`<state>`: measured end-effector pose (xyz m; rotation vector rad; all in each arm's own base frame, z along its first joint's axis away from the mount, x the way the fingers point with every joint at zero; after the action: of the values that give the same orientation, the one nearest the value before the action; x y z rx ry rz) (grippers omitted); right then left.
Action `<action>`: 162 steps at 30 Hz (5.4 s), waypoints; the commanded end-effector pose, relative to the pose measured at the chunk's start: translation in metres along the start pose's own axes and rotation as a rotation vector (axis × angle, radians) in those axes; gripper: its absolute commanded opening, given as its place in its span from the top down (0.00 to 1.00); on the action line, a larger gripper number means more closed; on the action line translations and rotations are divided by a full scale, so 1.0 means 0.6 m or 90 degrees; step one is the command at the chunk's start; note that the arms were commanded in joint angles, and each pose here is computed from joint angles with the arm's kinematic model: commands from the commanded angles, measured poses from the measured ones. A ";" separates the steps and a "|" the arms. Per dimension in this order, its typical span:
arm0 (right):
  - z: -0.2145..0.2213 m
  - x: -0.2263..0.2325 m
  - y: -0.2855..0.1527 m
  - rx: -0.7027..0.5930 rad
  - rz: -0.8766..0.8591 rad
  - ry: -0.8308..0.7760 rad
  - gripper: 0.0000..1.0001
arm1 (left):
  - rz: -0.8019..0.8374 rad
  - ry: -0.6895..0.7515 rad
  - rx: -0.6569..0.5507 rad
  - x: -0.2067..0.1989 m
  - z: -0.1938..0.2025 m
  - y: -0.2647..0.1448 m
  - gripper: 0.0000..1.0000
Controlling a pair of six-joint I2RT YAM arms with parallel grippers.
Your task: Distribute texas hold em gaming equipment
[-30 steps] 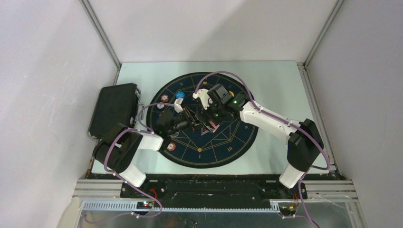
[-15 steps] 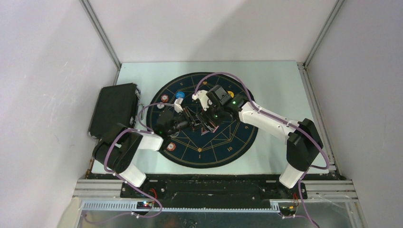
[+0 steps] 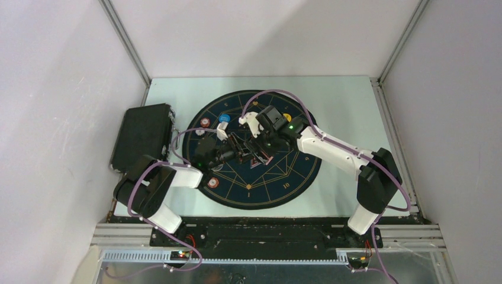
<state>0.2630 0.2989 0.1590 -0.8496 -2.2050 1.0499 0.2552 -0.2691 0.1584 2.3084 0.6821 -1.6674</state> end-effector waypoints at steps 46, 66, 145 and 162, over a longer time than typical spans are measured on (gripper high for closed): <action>0.084 0.017 -0.059 -0.023 -0.096 -0.280 1.00 | -0.008 0.258 0.114 -0.041 0.076 -0.108 0.00; 0.087 0.041 -0.069 -0.010 -0.120 -0.274 1.00 | 0.032 0.271 0.158 -0.063 0.070 -0.035 0.00; 0.085 0.006 -0.062 0.000 -0.063 -0.204 1.00 | -0.148 0.359 0.121 -0.051 0.062 -0.103 1.00; 0.076 -0.052 -0.052 -0.034 0.029 -0.128 1.00 | -0.149 0.304 0.027 -0.060 0.016 -0.167 1.00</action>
<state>0.2216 0.2415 0.1442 -0.6957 -2.3926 1.2365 0.1907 -0.2062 0.1922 2.8409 1.0324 -1.2104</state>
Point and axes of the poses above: each gripper's point midway between its finger pads, its own y axis out along the fingers, its own x axis along the line the jaws close on, z = x × y, the point moved 3 cm from there along -y, back along the fingers, and after that the axes turned 15 degrees about y, right-handed, at the moved point
